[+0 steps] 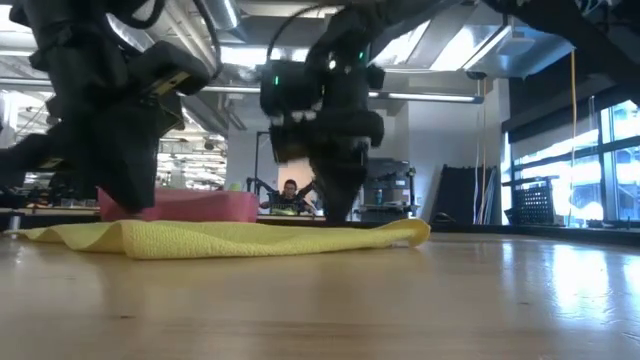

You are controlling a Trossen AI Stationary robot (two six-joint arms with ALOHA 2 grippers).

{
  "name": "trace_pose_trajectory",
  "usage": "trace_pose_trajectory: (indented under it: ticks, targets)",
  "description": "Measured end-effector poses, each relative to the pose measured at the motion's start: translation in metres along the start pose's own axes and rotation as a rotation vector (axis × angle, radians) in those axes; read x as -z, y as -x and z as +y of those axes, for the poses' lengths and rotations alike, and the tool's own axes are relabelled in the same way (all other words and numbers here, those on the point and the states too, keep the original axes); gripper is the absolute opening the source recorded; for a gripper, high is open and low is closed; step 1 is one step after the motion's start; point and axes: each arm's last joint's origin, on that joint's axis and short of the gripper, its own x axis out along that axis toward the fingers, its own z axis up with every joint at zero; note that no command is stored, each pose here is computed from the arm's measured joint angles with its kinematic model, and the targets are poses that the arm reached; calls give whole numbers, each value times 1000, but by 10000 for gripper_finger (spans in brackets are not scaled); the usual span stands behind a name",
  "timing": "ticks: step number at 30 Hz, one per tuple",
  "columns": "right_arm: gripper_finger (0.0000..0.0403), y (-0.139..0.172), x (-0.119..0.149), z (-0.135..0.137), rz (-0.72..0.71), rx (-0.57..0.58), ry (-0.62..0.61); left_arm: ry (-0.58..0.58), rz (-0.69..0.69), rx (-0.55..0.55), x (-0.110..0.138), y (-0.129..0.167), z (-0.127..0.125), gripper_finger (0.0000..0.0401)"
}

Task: Fold microfiber towels
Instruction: Fold the yellow microfiber towel

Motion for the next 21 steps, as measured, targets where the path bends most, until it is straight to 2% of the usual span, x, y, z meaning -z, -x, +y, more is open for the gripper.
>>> trace_pose_trajectory:
  ticks: [2, 6, 7, 10, 13, 16, 21]
  targets:
    - [66, -10, 4, -1, 53, -73, -56, 32, 26, 2, 4, 1, 0, 42]
    - [54, -21, 15, 7, 182, -460, -189, 42, 59, 8, 14, 4, 1, 42]
    - [51, -22, 18, 10, 213, -524, -204, 39, 64, 7, 17, 5, 1, 42]
    - [42, -19, 24, 18, 276, -611, -231, 24, 73, -3, 23, 6, 3, 42]
    - [31, -15, 24, 22, 259, -699, -219, -4, 62, -24, 24, 7, 6, 42]
    - [17, -7, 23, 22, 242, -662, -222, -53, 40, -42, 23, 7, 8, 42]
    - [5, 12, 25, 8, 223, -416, -225, -197, 23, -46, 20, 6, 8, 42]
